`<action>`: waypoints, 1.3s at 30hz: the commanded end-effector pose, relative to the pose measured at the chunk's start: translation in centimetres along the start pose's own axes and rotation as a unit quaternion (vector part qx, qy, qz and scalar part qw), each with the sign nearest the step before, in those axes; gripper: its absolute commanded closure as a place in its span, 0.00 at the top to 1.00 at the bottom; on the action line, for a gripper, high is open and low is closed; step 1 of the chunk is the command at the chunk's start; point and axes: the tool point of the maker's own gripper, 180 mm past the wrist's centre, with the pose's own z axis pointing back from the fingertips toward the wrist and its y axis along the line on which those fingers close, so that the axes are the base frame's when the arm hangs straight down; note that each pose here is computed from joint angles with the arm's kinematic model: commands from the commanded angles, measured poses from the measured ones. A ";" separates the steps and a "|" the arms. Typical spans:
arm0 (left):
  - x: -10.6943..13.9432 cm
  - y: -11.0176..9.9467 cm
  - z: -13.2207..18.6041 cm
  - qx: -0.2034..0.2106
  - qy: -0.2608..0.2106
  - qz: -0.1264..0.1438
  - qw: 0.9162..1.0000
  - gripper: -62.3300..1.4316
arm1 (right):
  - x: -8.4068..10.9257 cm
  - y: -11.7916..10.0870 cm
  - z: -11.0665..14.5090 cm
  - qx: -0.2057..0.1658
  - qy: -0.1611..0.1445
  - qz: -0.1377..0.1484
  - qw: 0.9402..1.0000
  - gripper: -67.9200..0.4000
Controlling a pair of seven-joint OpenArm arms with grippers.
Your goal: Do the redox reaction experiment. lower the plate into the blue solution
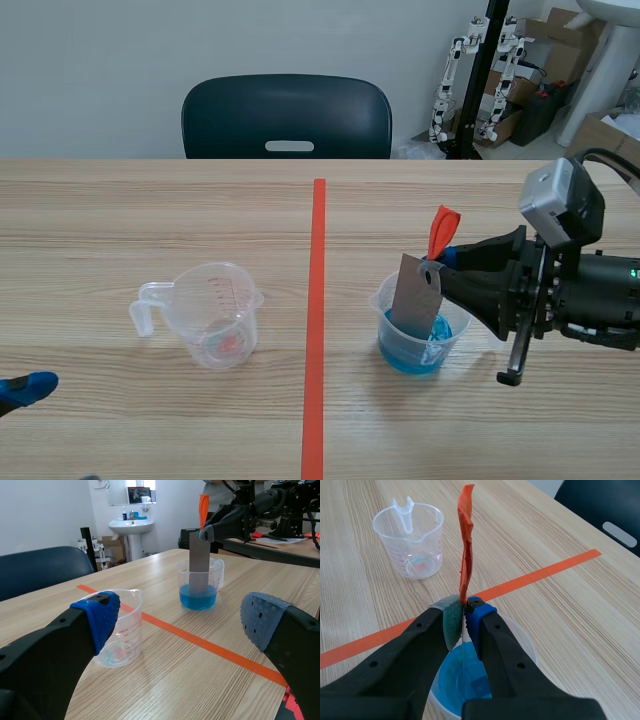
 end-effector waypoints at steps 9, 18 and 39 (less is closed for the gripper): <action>1.0 -0.1 0.0 0.000 -0.025 0.003 1.000 0.83 | 0.8 -0.6 0.3 -0.004 -0.010 0.008 1.000 0.01; 1.0 -0.1 0.0 0.000 -0.025 0.003 1.000 0.82 | 0.4 -0.6 0.3 -0.004 0.002 0.008 1.000 0.02; 1.0 -0.1 0.0 0.000 -0.025 0.003 1.000 0.82 | 0.4 -0.6 0.3 -0.004 0.001 0.007 1.000 0.02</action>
